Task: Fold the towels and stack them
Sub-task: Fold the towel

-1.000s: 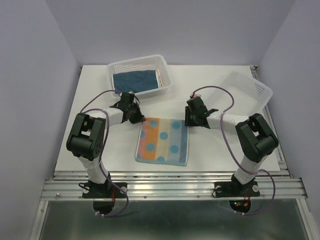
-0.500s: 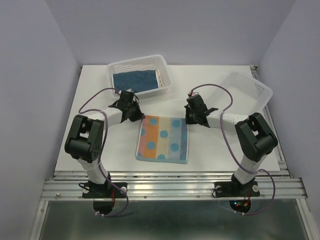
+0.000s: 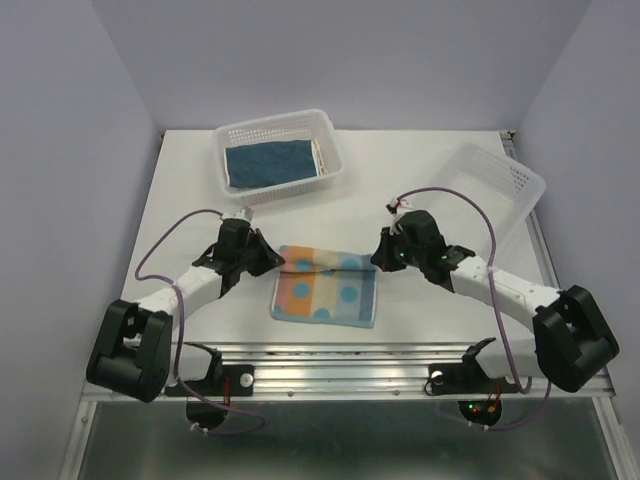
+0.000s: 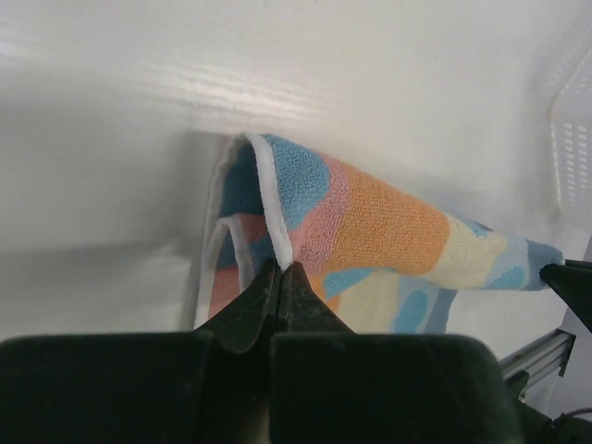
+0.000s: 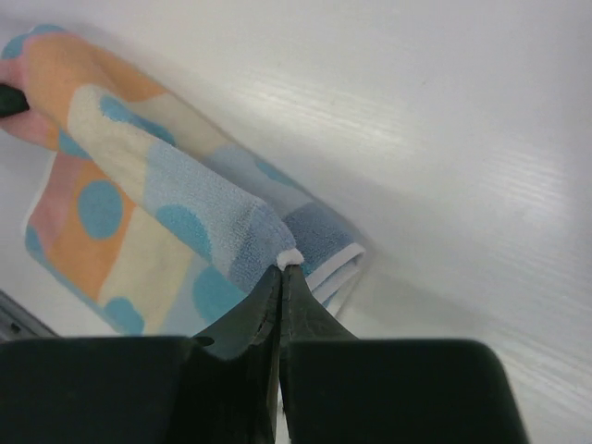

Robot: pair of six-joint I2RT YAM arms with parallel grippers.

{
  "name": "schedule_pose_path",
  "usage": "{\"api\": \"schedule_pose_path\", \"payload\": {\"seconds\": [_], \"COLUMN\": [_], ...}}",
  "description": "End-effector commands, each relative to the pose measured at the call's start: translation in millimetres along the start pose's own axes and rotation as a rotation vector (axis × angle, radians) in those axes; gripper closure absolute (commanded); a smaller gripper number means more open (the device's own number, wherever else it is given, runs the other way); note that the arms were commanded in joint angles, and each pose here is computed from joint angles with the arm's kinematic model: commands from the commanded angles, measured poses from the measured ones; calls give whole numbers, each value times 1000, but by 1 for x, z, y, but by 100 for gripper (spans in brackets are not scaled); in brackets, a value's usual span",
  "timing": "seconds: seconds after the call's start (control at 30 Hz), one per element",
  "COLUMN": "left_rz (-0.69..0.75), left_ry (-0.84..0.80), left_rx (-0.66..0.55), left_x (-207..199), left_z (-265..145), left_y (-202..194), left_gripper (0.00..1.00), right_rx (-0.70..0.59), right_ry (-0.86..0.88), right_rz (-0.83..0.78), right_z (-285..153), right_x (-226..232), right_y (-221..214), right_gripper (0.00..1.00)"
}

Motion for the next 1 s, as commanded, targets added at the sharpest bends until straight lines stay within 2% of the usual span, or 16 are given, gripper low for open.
{"api": "schedule_pose_path", "payload": {"seconds": [0.0, 0.13, 0.33, 0.53, 0.73, 0.77, 0.8, 0.87, 0.9, 0.97], "left_rz": [-8, -54, -99, -118, -134, -137, -141, -149, -151, -153], "left_ry": [-107, -130, -86, -45, -20, -18, -16, -1, -3, -6], "left_rx": [-33, -37, -39, 23, 88, 95, 102, 109, 104, 89], "left_x": [-14, -7, 7, 17, 23, 24, 25, 27, 27, 25], "left_z": [-25, -48, -66, -68, -67, -68, -70, -73, -77, -82], "left_y": [-15, -42, -60, -76, -88, -90, -92, -94, -95, -94], "left_gripper": [100, 100, 100, 100, 100, 97, 74, 44, 33, 22], "right_rx": [26, 56, 136, 167, 228, 242, 251, 275, 275, 283], "right_ry": [134, 212, 301, 297, 366, 358, 347, 339, 359, 388], "right_rz": [11, 46, 87, 104, 143, 147, 156, 168, 169, 181], "right_z": [-24, -42, -56, -60, -56, -55, -54, -55, -58, -63], "right_x": [19, 21, 19, 10, 11, 9, 7, 4, 5, 8], "right_y": [-25, -48, -86, -103, -120, -123, -126, -134, -135, -137], "right_gripper": [99, 99, 99, 99, 91, 87, 86, 82, 66, 36]}}
Point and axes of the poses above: each gripper's point midway between its finger pads, its own z axis out along the fingers, its own x axis along the line the jaws close on, y = z × x, the point moved 6 cm from there along -z, back along the fingers, and after that the axes turned 8 degrees about z, right-handed, at the moved point
